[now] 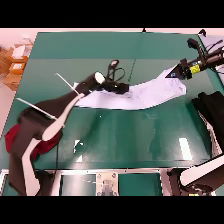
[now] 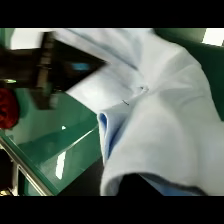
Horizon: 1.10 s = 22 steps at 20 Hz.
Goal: Fold the shirts.
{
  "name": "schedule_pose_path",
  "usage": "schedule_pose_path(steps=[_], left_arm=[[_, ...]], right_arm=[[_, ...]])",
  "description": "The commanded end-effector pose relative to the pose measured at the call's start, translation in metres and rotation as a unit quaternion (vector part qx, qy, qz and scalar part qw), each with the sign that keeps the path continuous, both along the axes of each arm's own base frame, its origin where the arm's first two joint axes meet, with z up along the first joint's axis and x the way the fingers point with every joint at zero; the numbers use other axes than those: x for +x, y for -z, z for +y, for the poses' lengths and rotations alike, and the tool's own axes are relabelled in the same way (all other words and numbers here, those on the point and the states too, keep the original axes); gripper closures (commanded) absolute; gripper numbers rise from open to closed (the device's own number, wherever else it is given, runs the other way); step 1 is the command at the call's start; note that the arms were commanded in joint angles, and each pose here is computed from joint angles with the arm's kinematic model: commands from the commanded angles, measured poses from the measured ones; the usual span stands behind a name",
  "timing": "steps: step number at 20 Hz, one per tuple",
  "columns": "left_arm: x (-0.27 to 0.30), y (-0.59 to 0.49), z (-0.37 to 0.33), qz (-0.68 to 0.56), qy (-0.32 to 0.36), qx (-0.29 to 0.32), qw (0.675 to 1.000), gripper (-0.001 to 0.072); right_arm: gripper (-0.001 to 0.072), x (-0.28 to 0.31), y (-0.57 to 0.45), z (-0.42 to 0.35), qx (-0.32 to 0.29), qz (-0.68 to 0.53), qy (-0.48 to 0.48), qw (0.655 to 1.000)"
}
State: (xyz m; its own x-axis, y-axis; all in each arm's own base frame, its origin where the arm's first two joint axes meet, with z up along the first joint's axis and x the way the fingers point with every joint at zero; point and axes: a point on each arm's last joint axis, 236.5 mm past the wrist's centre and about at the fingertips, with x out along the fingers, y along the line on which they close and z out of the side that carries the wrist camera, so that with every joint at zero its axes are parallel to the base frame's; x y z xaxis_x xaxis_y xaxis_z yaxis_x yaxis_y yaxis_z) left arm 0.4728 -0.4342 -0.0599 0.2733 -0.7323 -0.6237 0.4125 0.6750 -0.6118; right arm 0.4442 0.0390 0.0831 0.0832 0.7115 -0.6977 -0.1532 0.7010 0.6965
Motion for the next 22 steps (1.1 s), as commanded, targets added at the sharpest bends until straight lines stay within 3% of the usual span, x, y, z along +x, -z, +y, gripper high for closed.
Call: schedule_pose_path(steps=[1, 10, 13, 15, 17, 20, 22], left_arm=[[-0.012, 0.020, -0.036, 0.043, 0.011, -0.037, 0.998, 0.0683], [-0.009, 0.006, -0.043, 0.080, -0.002, -0.089, 0.993, 0.0682], [0.000, -0.038, -0.013, 0.069, 0.039, -0.086, 0.993, 0.0682], [0.000, -0.064, 0.039, 0.062, 0.088, -0.035, 0.994, 0.0682], [0.000, -0.083, 0.112, 0.081, 0.095, 0.037, 0.992, 0.0683], [0.013, -0.111, 0.230, 0.071, 0.037, 0.147, 0.986, 0.0682], [0.019, -0.132, 0.292, 0.062, -0.016, 0.187, 0.980, 0.0682]], right_arm=[[0.0693, -0.011, -0.036, 0.028, 0.001, -0.018, -0.014, 1.000], [0.0693, -0.008, -0.066, 0.042, 0.016, -0.054, -0.010, 0.998], [0.0693, -0.007, -0.066, 0.049, 0.018, -0.046, -0.002, 0.999], [0.0693, -0.008, -0.066, 0.062, 0.021, -0.034, 0.001, 0.999], [0.0693, -0.007, -0.068, 0.091, 0.025, -0.032, -0.006, 0.999], [0.0693, 0.002, -0.073, 0.167, 0.041, -0.063, -0.016, 0.997], [0.0693, 0.016, -0.068, 0.222, 0.049, -0.095, 0.000, 0.994]])
